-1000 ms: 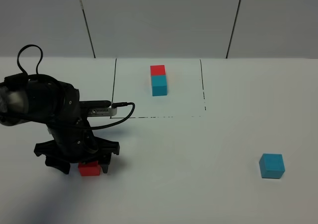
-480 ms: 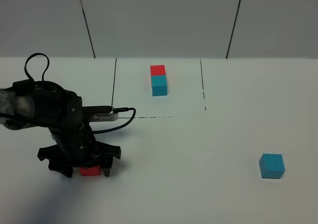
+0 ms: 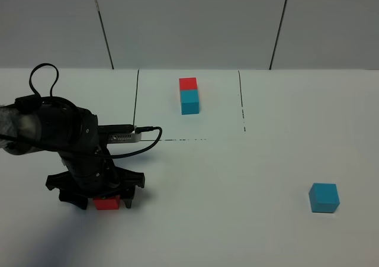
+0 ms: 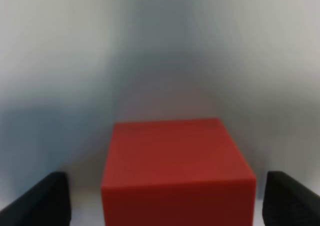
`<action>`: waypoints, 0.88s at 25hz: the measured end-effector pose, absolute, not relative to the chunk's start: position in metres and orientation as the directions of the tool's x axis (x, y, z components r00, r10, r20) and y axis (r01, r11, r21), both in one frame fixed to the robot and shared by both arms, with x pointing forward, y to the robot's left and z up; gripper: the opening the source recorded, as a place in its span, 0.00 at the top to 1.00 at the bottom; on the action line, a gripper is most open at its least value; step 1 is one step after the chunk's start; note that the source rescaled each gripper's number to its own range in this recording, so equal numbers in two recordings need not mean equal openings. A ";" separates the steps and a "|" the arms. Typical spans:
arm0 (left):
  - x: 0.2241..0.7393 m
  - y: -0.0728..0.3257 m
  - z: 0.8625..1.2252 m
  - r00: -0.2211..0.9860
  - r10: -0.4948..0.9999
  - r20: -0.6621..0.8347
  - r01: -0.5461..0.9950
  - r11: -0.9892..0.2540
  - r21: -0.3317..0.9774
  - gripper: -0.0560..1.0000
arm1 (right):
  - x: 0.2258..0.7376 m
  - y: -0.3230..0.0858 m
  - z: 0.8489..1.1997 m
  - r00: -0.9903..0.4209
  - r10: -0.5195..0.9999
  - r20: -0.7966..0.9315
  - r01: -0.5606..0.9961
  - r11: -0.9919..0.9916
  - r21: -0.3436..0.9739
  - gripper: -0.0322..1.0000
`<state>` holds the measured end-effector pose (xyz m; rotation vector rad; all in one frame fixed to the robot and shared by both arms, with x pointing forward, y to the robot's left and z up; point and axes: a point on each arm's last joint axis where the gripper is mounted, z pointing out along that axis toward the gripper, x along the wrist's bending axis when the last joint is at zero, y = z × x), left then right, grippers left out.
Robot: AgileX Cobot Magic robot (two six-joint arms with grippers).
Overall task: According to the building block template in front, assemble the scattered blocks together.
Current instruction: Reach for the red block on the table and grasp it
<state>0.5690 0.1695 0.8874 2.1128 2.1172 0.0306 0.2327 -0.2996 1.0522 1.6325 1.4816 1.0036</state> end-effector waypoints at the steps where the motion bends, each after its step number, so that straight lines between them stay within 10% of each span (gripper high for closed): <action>1: 0.569 0.169 0.887 0.003 0.996 -0.091 0.993 0.007 0.118 0.29 | 0.233 -0.300 1.052 0.044 0.995 0.086 0.449 -0.097 0.888 0.19; 14: 0.569 0.170 0.884 0.004 0.996 -0.084 0.995 0.004 0.100 0.31 | 0.233 -0.300 1.052 0.044 0.995 0.086 0.449 -0.097 0.888 0.19; 22: 0.568 0.171 0.883 0.015 0.998 -0.066 0.996 -0.010 0.084 0.64 | 0.233 -0.300 1.052 0.044 0.995 0.086 0.449 -0.097 0.888 0.19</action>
